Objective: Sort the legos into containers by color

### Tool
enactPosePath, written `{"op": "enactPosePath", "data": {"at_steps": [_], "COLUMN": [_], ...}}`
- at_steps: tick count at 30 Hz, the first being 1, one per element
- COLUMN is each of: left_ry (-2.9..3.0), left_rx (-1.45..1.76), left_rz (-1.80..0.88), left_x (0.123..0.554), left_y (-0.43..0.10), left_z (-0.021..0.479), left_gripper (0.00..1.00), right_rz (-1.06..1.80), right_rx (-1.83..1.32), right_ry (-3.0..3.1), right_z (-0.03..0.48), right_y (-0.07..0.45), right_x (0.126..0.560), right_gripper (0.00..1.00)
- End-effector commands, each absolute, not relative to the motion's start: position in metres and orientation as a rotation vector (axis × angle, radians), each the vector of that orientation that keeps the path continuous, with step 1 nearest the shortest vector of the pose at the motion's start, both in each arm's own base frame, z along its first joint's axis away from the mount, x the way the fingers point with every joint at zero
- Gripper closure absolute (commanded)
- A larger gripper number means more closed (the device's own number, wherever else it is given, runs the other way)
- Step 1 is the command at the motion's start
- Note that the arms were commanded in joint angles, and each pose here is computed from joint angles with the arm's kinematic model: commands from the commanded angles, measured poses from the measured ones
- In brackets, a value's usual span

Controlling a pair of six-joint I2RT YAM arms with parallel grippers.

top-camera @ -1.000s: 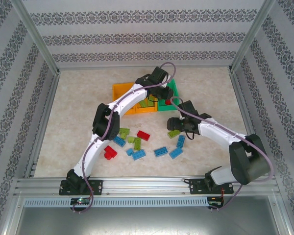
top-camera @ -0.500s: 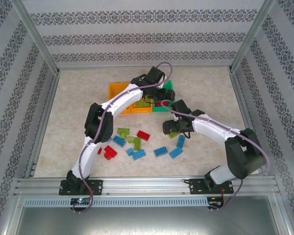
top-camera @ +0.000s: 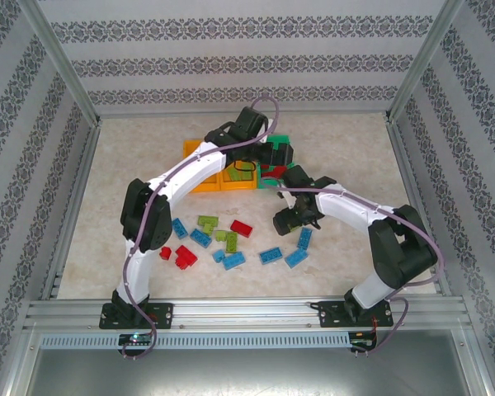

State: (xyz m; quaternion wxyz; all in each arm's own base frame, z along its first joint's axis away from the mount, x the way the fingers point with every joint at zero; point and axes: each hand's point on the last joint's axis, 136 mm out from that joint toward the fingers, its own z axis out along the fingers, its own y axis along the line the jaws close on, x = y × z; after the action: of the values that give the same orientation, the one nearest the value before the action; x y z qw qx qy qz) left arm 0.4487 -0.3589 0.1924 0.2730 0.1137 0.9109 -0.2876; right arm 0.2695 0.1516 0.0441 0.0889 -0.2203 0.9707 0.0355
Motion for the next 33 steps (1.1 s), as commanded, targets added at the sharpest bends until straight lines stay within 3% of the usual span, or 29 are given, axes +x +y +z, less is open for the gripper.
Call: {"op": "enactPosePath", "data": {"at_steps": [1, 16, 23, 28, 33], "left_ry": [2.408, 2.434, 2.439, 2.442, 2.455], "left_rx": [0.205, 0.051, 0.022, 0.008, -0.006], "left_rz": [-0.784, -0.738, -0.709, -0.646, -0.571], "left_x": [0.459, 0.453, 0.442, 0.431, 0.418], "left_y": [-0.338, -0.268, -0.25, -0.231, -0.209], "left_z": [0.208, 0.191, 0.187, 0.186, 0.18], "left_gripper": [0.0, 0.0, 0.0, 0.01, 0.0], "right_rz": [0.117, 0.022, -0.069, -0.035, 0.247], "right_rx": [-0.772, -0.829, -0.833, -0.786, -0.649], "right_ry": [2.903, 2.946, 2.973, 2.925, 2.76], "right_z": [0.039, 0.02, 0.015, 0.033, 0.08], "right_y": [0.159, 0.158, 0.152, 0.16, 0.195], "right_x": [0.265, 0.273, 0.272, 0.281, 0.302], "right_gripper": [0.08, 0.16, 0.3, 0.37, 0.39]}}
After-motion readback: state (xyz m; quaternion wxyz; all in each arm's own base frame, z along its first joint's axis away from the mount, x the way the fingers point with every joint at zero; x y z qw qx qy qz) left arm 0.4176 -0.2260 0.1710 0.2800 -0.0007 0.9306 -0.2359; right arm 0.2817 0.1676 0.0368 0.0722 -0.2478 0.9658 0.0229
